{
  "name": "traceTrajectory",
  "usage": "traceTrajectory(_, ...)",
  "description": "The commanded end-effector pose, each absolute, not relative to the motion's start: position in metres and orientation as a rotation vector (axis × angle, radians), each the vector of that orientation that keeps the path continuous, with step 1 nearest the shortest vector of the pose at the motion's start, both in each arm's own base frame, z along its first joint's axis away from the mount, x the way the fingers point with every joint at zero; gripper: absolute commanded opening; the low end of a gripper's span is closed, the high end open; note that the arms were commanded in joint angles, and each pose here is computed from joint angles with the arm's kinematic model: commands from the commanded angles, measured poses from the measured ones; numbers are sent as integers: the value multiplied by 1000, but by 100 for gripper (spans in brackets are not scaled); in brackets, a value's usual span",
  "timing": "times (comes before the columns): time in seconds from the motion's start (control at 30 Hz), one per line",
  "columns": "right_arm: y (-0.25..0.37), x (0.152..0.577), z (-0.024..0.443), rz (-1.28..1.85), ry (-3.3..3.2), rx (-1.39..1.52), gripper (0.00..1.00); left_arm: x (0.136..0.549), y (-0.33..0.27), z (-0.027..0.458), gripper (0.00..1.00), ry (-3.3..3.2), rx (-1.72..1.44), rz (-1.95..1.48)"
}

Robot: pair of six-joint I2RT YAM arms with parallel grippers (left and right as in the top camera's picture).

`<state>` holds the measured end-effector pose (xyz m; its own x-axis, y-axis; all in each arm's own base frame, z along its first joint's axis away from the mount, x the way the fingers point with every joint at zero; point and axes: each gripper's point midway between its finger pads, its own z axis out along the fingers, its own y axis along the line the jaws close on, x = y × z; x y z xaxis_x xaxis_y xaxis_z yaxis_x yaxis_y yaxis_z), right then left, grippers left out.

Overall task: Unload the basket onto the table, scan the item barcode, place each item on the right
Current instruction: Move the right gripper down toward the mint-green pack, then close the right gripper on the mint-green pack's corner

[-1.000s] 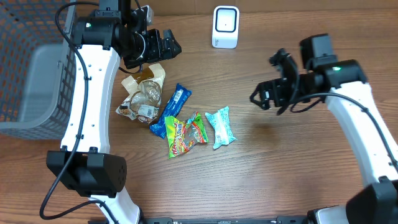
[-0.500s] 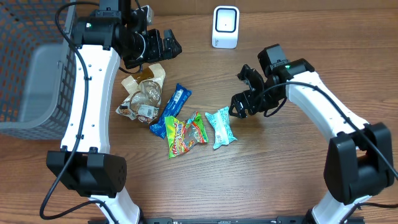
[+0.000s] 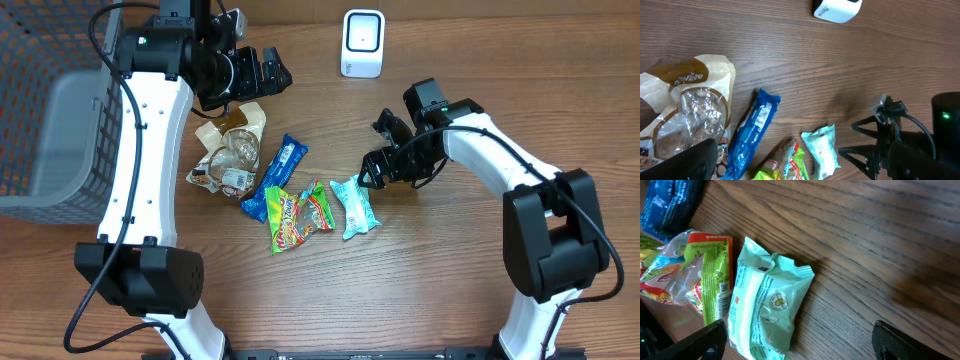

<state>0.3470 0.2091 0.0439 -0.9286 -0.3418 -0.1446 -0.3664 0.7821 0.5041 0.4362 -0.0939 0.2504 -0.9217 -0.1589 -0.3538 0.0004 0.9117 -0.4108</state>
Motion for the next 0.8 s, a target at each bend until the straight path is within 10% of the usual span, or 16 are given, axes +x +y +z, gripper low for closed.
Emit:
traceTrajectory(0.0, 216, 343, 42, 878, 2927, -582, 93, 436, -90, 259, 100, 2664, -97, -561)
traceTrajectory(0.53, 239, 330, 13, 872, 2963, -682, 86, 436, -90, 259, 100, 2664, -97, -561)
traceTrajectory(0.77, 245, 331, 11, 827, 2958, -691, 45, 436, -90, 259, 100, 2664, -97, -561)
